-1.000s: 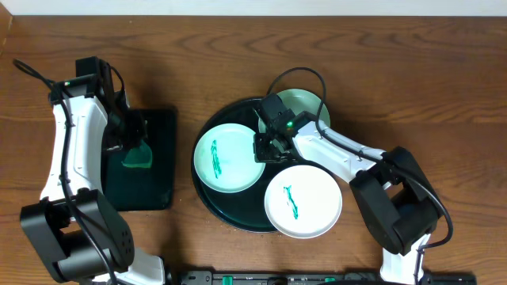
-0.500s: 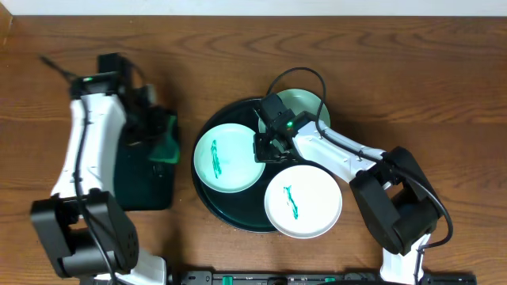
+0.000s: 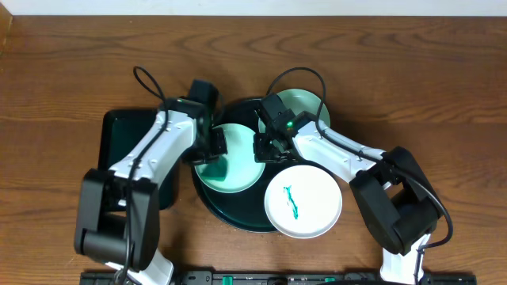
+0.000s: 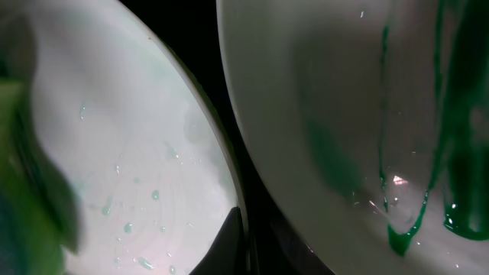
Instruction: Clean dirty plates on tray and stack at the side
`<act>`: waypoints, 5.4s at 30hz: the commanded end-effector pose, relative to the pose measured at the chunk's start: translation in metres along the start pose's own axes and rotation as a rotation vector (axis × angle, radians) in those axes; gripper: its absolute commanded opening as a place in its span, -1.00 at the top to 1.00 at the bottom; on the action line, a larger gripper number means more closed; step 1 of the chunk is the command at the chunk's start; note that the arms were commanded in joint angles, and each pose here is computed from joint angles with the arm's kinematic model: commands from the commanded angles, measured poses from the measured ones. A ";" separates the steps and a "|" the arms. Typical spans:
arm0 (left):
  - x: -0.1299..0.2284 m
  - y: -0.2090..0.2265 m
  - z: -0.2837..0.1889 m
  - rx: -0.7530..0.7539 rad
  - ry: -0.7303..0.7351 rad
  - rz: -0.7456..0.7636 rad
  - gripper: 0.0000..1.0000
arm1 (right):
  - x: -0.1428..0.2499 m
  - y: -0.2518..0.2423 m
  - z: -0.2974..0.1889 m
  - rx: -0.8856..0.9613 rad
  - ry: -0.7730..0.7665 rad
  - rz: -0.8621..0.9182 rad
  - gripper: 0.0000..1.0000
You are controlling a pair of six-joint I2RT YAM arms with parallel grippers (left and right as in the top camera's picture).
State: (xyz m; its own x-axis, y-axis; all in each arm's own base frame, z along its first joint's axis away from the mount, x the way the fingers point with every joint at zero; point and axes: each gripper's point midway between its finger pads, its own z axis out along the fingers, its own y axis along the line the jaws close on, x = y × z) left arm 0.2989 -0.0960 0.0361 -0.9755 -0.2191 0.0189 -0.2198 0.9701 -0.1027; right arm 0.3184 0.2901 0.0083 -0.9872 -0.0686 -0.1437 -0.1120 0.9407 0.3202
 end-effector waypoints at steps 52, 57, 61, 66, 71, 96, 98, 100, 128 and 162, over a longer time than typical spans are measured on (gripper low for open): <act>-0.060 0.013 -0.130 0.175 -0.232 0.086 0.85 | 0.007 0.016 0.002 -0.091 0.063 -0.052 0.98; -0.065 0.093 -0.164 0.009 -0.343 -0.093 0.85 | 0.001 0.025 -0.009 -0.112 0.029 -0.116 0.97; -0.063 0.134 -0.169 -0.027 -0.346 -0.206 0.86 | -0.009 0.028 -0.025 -0.065 -0.045 -0.169 0.98; -0.063 0.166 -0.167 -0.042 -0.336 -0.300 0.86 | -0.025 0.028 -0.056 0.050 -0.192 -0.269 0.97; -0.062 0.173 -0.166 -0.045 -0.332 -0.321 0.85 | -0.036 0.027 -0.090 0.238 -0.359 -0.381 0.98; -0.062 0.173 -0.166 -0.045 -0.331 -0.321 0.85 | -0.023 0.069 -0.226 0.963 -0.910 -0.681 0.98; -0.062 0.173 -0.166 -0.045 -0.331 -0.321 0.85 | -0.023 0.074 -0.207 0.843 -0.859 -0.692 0.98; -0.062 0.173 -0.166 -0.045 -0.331 -0.321 0.86 | -0.021 0.080 -0.186 0.696 -0.799 -0.682 0.98; -0.055 0.172 -0.164 -0.047 -0.298 -0.324 0.86 | -0.032 -0.237 -0.280 0.156 -0.444 0.351 0.98; -0.059 0.172 -0.165 -0.044 -0.317 -0.319 0.86 | -0.035 -0.292 -0.195 0.108 -0.308 0.321 0.28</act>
State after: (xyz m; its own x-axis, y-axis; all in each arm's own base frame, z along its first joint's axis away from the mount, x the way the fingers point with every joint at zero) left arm 0.3167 0.0990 0.1804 -0.8064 -0.5323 -0.2578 -0.5233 0.8452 -0.1082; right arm 0.3353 -0.0556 0.0502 -0.8916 0.4038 -0.2050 0.3528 0.9031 0.2448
